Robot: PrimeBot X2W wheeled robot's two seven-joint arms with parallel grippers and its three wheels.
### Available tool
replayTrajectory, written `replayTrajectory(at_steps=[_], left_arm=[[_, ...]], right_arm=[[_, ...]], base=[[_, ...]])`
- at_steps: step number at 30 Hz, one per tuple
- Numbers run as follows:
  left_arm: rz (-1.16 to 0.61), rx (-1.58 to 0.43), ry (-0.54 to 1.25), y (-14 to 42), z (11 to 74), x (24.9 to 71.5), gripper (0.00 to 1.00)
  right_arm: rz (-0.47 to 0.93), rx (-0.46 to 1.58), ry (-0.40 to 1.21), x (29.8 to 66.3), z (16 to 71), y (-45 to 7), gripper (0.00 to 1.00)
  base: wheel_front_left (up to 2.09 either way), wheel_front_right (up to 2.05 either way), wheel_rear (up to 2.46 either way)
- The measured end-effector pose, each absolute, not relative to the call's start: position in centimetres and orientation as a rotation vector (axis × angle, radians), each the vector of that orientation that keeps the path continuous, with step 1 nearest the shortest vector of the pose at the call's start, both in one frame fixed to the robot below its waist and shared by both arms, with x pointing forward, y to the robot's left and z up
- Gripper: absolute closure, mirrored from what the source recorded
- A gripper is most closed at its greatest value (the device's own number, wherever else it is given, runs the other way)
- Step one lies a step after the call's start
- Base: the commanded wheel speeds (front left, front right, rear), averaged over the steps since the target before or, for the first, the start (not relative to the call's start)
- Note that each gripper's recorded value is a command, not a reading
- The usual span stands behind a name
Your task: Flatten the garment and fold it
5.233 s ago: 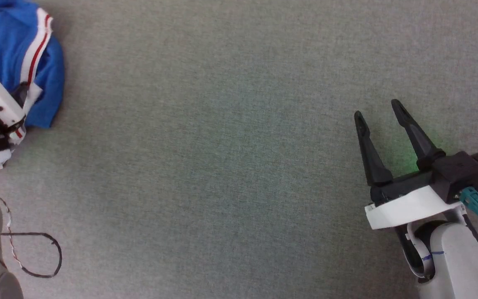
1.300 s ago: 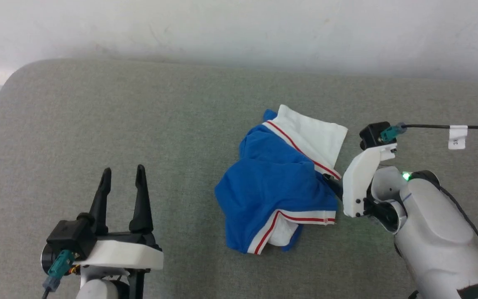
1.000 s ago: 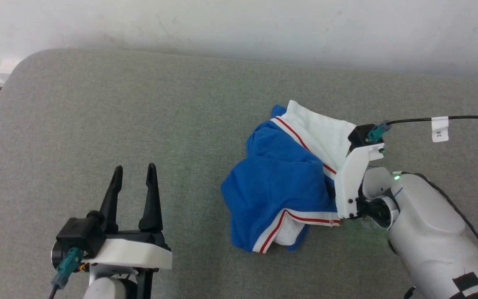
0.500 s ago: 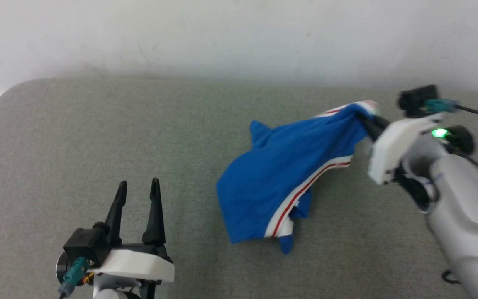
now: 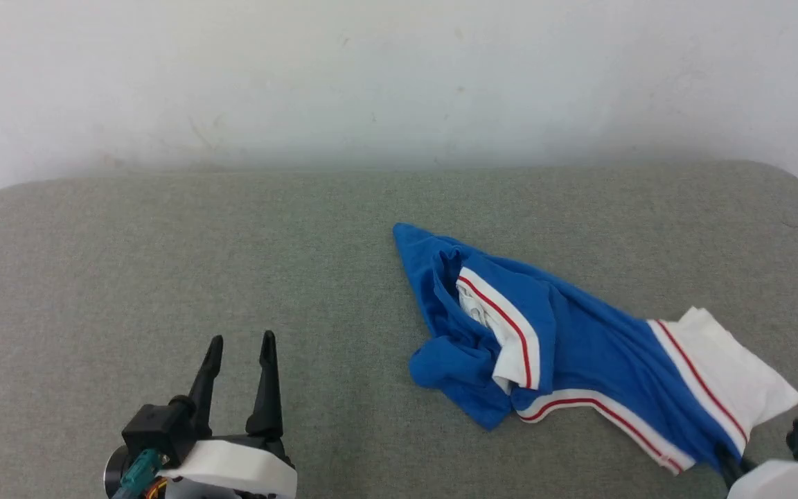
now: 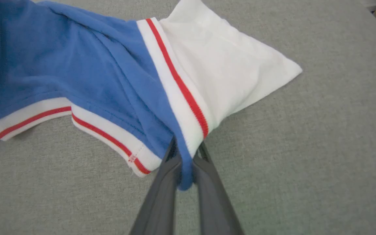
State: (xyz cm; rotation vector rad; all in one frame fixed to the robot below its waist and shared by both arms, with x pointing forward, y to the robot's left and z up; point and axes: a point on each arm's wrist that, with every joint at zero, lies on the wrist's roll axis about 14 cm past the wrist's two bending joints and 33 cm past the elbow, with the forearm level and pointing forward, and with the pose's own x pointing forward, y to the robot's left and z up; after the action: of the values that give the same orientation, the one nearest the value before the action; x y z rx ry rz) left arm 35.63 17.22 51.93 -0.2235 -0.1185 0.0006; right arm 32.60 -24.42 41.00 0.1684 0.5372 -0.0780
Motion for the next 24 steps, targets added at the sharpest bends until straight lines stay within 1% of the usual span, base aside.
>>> replayTrajectory(at_steps=[1, 2, 3, 5, 10, 14, 17, 19, 24], left_arm=[[-0.003, -0.224, -0.113, 17.1, 51.8, 35.6, 0.0], [-0.005, -0.224, -0.108, 17.0, 51.6, 35.7, 0.0], [-0.008, -0.224, -0.105, 16.9, 51.5, 35.7, 0.0], [-0.013, -0.224, -0.099, 16.7, 51.4, 35.8, 0.0], [-0.028, -0.224, -0.093, 16.2, 51.2, 35.9, 0.0], [-0.048, -0.225, -0.088, 15.5, 51.1, 35.9, 0.0], [-0.069, -0.225, -0.068, 14.8, 50.6, 35.8, 0.0], [-0.103, -0.224, -0.045, 13.7, 50.1, 35.8, 0.0], [-0.27, -0.207, 0.019, 8.9, 50.0, 37.2, 0.0]], right_arm=[[-0.086, 0.18, 0.566, 31.5, 40.2, -24.1, 0.99], [-0.096, 0.198, 0.576, 30.8, 39.8, -23.9, 0.68], [-0.105, 0.21, 0.576, 30.4, 39.7, -23.8, 0.01], [-0.117, 0.204, 0.536, 30.4, 40.2, -23.9, 0.0], [-0.131, 0.163, 0.294, 32.1, 44.7, -24.5, 0.0], [-0.089, 0.109, 0.155, 32.9, 47.9, -23.4, 0.0], [-0.029, 0.087, 0.098, 33.3, 49.4, -21.4, 0.0], [0.007, 0.084, 0.088, 33.2, 49.8, -20.2, 0.0], [0.078, 0.071, 0.086, 32.8, 50.3, -17.7, 0.0]], base=[[0.0, 0.0, 0.0], [0.0, 0.0, 0.0], [0.0, 0.0, 0.0], [0.0, 0.0, 0.0], [0.0, 0.0, 0.0], [0.0, 0.0, 0.0], [0.0, 0.0, 0.0], [0.0, 0.0, 0.0], [0.0, 0.0, 0.0]])
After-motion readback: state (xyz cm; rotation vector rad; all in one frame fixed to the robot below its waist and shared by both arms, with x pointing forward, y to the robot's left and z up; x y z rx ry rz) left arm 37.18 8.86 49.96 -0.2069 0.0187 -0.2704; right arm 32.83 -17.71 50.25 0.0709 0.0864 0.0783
